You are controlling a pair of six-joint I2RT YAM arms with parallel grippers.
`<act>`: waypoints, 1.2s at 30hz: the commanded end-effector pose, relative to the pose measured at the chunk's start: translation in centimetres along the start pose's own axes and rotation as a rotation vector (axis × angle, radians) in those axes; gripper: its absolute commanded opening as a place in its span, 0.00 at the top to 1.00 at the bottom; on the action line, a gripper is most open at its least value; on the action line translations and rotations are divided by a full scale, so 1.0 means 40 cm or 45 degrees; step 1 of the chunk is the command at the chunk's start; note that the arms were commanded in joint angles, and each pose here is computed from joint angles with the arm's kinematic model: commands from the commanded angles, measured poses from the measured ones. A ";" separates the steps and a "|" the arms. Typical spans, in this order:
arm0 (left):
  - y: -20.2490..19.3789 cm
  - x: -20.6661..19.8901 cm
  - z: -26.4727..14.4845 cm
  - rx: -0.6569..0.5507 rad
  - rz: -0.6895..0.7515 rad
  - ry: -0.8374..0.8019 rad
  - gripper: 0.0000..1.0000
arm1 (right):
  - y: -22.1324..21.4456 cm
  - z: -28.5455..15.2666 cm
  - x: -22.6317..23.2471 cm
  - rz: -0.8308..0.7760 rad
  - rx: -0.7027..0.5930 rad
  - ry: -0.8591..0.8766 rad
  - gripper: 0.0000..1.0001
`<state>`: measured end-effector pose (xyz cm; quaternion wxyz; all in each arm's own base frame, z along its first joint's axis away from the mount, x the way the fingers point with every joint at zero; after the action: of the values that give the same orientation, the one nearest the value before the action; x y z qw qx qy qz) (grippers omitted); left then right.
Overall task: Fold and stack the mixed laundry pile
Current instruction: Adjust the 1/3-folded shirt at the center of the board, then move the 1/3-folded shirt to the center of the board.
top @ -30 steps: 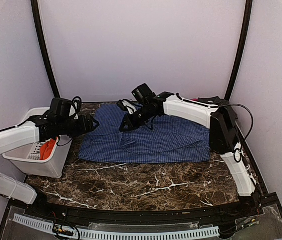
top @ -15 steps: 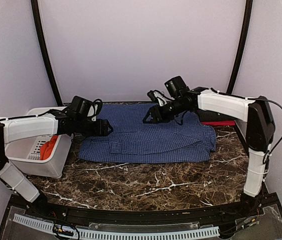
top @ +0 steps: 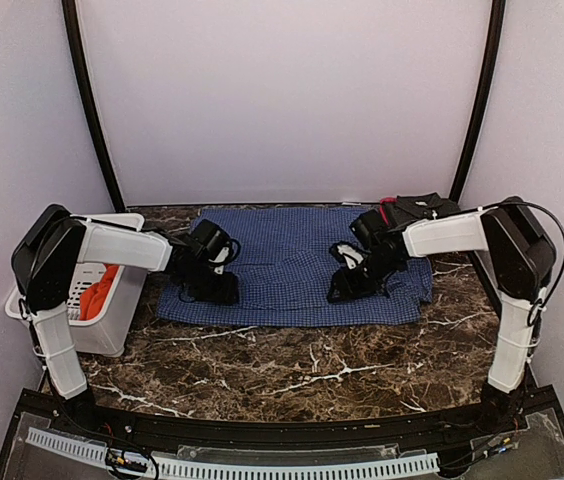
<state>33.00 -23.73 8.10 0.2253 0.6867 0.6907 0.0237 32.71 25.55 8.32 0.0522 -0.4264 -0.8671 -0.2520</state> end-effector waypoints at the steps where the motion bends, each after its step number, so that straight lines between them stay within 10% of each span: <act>1: -0.117 0.044 0.008 0.172 -0.008 0.131 0.49 | -0.080 0.021 -0.008 0.072 0.073 0.007 0.48; 22: -0.615 0.088 -0.090 0.604 0.064 0.343 0.55 | -0.488 -0.042 0.219 0.390 0.375 0.226 0.47; 36: -0.575 0.172 -0.203 0.352 -0.117 0.510 0.53 | -0.408 -0.036 0.177 0.168 0.383 -0.045 0.45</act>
<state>12.03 -23.27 7.29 0.1338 0.6713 0.7288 -0.0195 15.14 23.92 7.84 0.1894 -0.4730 -0.8372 -0.1988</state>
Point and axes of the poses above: each gripper's point midway between its finger pads, its own z axis out along the fingers, its own x axis along the line the jaws close on, y = z × x, the point moved 6 cm from there along -z, back along the fingers, and after that the axes turned 12 degrees about -z, right-handed, at the moved point
